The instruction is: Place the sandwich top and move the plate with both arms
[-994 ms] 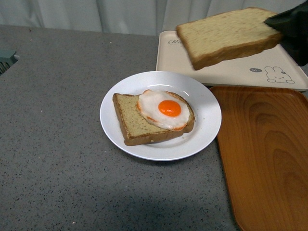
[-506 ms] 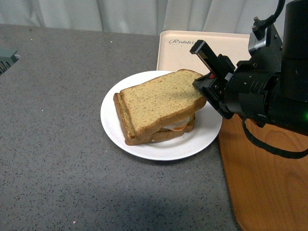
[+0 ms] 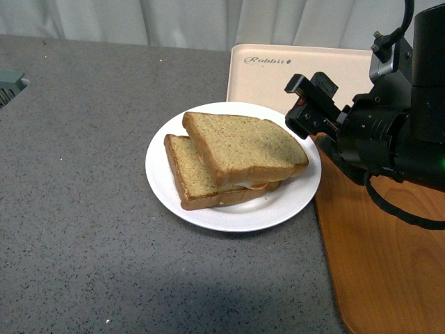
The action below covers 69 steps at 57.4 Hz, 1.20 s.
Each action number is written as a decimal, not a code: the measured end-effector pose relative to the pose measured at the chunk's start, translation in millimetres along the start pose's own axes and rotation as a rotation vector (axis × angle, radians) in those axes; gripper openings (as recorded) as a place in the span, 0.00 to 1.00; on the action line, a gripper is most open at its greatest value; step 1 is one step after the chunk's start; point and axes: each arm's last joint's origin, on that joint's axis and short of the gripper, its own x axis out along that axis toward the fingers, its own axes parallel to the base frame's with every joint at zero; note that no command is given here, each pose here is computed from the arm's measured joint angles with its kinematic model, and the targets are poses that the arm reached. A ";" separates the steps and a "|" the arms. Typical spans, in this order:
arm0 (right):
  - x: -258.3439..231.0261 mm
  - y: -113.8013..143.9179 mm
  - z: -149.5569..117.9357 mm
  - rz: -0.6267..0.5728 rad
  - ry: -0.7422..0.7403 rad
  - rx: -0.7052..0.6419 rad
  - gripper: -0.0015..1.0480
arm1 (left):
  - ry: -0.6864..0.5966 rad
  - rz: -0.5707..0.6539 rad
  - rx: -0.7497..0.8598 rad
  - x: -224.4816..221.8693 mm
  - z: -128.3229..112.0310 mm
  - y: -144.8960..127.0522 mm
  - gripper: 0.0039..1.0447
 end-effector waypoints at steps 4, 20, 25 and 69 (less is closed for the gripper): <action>-1.0 -1.4 2.6 -0.012 -0.006 -0.009 0.71 | 0.000 0.000 0.000 0.0 0.0 0.0 0.94; -25.6 -1.8 40.8 -0.034 -0.181 -0.103 0.89 | 0.000 0.000 0.000 0.0 0.0 0.0 0.94; -46.6 -17.1 46.5 -0.086 -0.460 -0.287 0.76 | 0.000 -0.001 0.000 0.0 0.0 0.0 0.94; -257.8 -50.7 -20.0 -0.186 -0.645 -0.673 0.01 | -0.001 0.000 0.000 0.0 0.1 0.0 0.94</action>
